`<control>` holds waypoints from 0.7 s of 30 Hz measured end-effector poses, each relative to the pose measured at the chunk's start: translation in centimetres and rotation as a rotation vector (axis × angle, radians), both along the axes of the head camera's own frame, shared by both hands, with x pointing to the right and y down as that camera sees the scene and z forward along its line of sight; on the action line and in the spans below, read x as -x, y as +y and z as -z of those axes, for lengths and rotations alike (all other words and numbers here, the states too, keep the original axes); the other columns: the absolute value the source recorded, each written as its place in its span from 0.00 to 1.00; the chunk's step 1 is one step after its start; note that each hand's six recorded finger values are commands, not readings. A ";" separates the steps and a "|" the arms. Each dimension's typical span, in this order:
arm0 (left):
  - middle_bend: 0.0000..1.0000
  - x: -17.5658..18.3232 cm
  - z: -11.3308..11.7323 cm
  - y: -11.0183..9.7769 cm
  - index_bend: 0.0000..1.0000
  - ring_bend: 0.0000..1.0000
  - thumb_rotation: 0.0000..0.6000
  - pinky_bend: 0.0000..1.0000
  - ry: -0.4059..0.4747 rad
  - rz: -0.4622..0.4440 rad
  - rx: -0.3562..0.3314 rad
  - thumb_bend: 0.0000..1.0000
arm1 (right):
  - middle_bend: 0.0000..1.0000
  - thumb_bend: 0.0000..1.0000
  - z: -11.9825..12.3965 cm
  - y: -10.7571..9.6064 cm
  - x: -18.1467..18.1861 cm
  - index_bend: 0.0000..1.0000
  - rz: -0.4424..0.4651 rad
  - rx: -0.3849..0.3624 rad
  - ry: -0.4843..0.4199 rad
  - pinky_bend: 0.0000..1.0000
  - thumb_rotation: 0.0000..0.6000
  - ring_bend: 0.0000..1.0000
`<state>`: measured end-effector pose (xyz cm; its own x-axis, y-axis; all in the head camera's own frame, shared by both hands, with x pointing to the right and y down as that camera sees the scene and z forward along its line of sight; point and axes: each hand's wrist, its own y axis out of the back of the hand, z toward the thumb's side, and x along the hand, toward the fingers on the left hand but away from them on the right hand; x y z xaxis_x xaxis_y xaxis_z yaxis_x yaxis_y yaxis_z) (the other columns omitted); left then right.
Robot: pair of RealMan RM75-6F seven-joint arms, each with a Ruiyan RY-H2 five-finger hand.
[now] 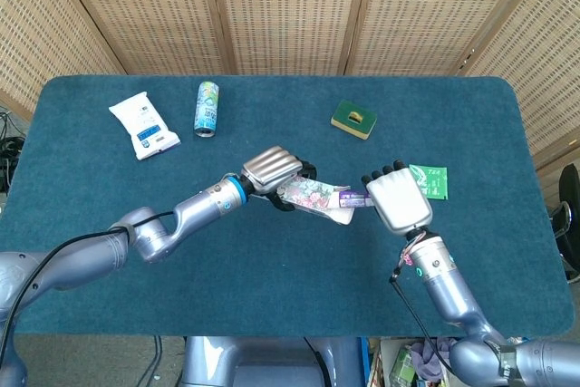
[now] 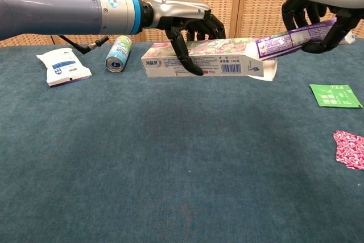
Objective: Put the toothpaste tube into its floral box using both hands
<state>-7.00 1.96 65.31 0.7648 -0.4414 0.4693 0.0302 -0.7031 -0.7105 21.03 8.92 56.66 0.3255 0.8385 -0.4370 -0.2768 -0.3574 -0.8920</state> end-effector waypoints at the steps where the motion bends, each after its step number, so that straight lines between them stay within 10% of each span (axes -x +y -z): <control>1: 0.50 -0.3 0.0 0.0 0.53 0.47 1.00 0.47 0.004 0.005 0.008 0.31 | 0.63 0.78 0.1 0.1 0.1 0.59 0.001 -0.001 0.001 0.45 1.00 0.52; 21: 0.51 -3.7 0.3 0.9 0.54 0.47 1.00 0.47 0.106 0.107 0.101 0.33 | 0.64 0.78 1.2 0.2 0.4 0.60 -0.019 -0.043 -0.001 0.45 1.00 0.53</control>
<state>-3.29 2.89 65.06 0.7636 -0.4776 0.4345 -0.1196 -0.7659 -0.6317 20.61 9.14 55.51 0.3098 0.8624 -0.4003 -0.2695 -0.3241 -0.9068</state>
